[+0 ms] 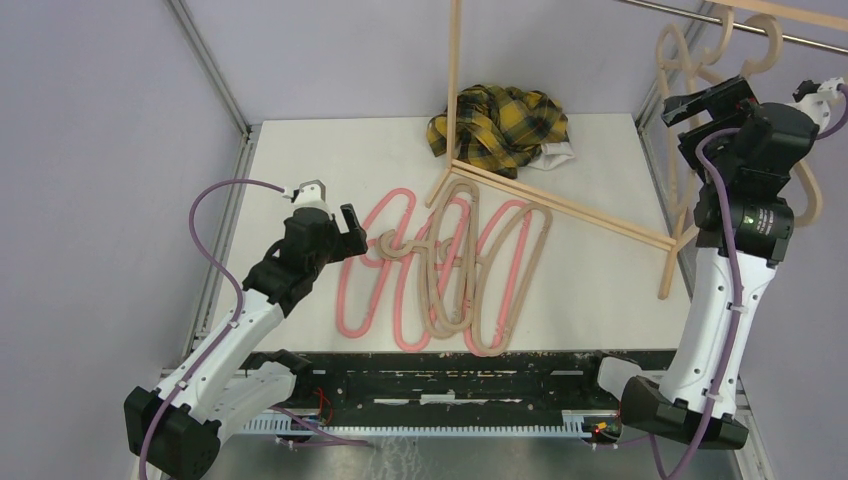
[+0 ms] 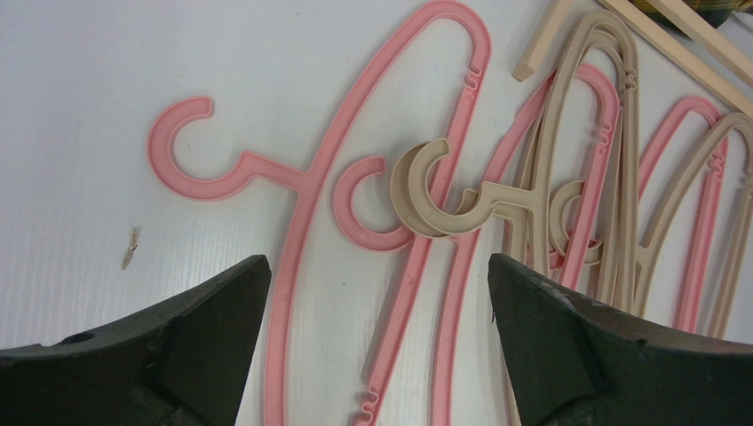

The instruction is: Organize the hangers

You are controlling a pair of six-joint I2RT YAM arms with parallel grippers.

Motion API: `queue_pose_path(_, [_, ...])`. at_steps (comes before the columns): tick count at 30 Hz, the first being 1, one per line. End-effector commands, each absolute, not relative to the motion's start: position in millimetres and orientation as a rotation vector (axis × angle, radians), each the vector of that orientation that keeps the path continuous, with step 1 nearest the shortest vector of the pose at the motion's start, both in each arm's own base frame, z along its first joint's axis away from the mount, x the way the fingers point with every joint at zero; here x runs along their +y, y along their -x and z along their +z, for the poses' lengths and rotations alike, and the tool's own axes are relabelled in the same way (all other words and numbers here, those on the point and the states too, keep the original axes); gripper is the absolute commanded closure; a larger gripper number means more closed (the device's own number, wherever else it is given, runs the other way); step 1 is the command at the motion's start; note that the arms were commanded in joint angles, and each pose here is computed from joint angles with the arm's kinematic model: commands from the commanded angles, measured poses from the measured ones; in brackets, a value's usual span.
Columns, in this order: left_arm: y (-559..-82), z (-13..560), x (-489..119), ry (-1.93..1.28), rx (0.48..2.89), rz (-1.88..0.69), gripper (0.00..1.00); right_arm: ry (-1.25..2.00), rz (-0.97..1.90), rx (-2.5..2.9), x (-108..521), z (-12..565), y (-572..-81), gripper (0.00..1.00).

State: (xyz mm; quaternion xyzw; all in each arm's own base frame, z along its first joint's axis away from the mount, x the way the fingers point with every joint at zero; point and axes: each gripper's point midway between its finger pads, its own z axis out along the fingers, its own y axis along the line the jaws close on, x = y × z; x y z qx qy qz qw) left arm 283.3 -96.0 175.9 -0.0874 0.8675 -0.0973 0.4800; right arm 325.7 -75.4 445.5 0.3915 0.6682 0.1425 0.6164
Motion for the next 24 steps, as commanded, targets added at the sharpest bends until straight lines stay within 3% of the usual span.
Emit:
queue_pose_path(1, [-290.5,187.6,-101.0,0.210,2.068,-0.277,0.01,-0.773,0.225,1.501,-77.8,477.4,-306.6,0.00])
queue_pose_path(13, [-290.7,186.0,-102.3,0.208,2.072,-0.282,0.01,-0.491,0.326,1.448,-44.1,525.2,-306.6,0.01])
queue_pose_path(21, [-290.3,185.1,-101.4,0.214,2.073,-0.279,0.01,-0.374,0.419,1.364,-25.1,565.6,-307.4,0.06])
queue_pose_path(24, [-290.5,186.0,-101.4,0.214,2.071,-0.280,0.01,-0.351,0.457,1.340,-19.1,577.8,-307.2,0.13])
